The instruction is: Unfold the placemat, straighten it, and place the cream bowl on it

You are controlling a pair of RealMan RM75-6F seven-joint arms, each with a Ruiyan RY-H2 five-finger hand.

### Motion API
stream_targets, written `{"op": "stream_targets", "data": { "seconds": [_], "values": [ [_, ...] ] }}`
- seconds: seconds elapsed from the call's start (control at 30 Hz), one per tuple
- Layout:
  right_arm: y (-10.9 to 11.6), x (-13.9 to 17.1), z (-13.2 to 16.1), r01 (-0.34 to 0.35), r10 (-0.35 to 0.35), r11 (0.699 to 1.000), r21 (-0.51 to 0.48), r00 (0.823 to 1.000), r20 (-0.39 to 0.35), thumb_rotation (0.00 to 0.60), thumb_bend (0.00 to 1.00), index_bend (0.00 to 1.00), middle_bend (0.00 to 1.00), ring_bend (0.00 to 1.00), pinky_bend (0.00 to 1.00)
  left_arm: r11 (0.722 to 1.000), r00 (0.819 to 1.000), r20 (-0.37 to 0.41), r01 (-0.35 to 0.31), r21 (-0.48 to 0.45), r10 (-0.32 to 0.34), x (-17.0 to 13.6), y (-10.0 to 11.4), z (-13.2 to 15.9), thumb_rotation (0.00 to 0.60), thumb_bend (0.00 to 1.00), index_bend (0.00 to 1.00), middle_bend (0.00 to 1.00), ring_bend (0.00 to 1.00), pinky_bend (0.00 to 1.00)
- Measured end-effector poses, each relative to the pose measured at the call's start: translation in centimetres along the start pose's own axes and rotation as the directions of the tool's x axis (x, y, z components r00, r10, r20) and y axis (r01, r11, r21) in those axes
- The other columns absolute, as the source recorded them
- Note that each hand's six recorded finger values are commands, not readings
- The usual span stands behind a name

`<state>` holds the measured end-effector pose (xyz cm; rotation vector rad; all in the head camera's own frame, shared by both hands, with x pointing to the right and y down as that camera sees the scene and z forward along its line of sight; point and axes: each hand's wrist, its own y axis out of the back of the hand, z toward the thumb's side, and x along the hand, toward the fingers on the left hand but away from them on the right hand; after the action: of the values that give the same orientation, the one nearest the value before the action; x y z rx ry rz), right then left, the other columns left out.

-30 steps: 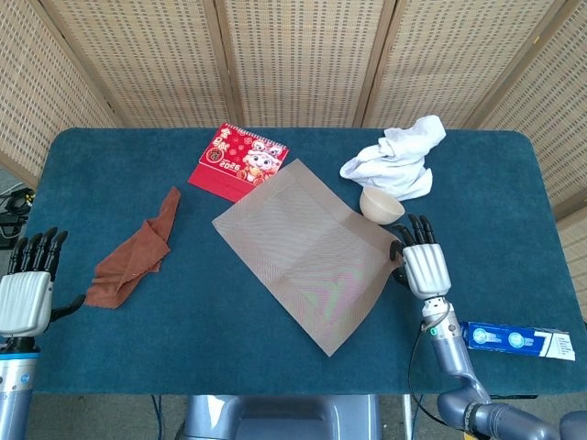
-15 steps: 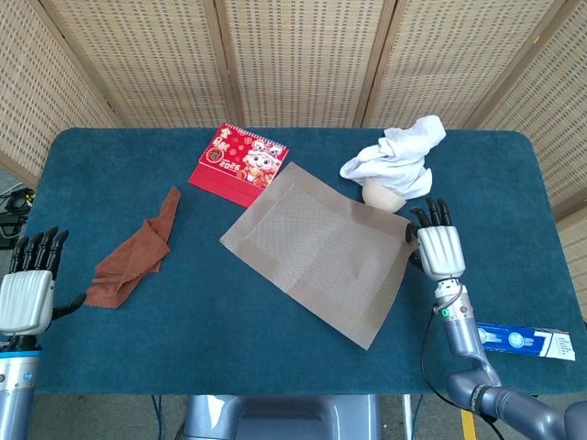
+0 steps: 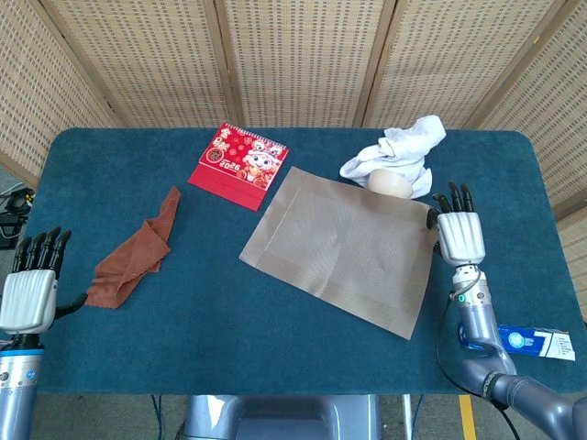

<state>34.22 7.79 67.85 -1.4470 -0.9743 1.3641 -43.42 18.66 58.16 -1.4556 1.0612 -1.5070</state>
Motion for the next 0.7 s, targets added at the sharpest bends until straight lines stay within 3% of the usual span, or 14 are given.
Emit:
{"op": "stream_targets", "data": {
  "seconds": [0.23, 0.5, 0.7],
  "values": [
    [-0.2, 0.5, -0.5, -0.004, 0.004, 1.0, 0.011, 1.0, 0.006, 0.6, 0.55, 0.63, 0.29, 0.01, 0.0, 1.0, 1.0, 0.004, -0.002, -0.001, 0.002, -0.1, 0.1, 0.1, 0.6, 0.12, 0.0, 0.0, 0.0, 0.0],
    [-0.2, 1.2, -0.4, -0.018, 0.018, 0.999, 0.027, 1.0, -0.001, 0.6, 0.33, 0.28, 0.08, 0.0, 0.0, 1.0, 1.0, 0.004, -0.008, -0.007, 0.008, -0.2, 0.3, 0.0, 0.6, 0.12, 0.0, 0.0, 0.0, 0.0],
    [0.4, 1.7, -1.0, -0.01, 0.009, 1.0, 0.025, 1.0, 0.016, 0.6, 0.29, 0.18, 0.0, 0.0, 0.0, 1.0, 1.0, 0.005, -0.012, -0.012, 0.012, -0.3, 0.5, -0.1, 0.6, 0.12, 0.0, 0.0, 0.0, 0.0]
  ]
}}
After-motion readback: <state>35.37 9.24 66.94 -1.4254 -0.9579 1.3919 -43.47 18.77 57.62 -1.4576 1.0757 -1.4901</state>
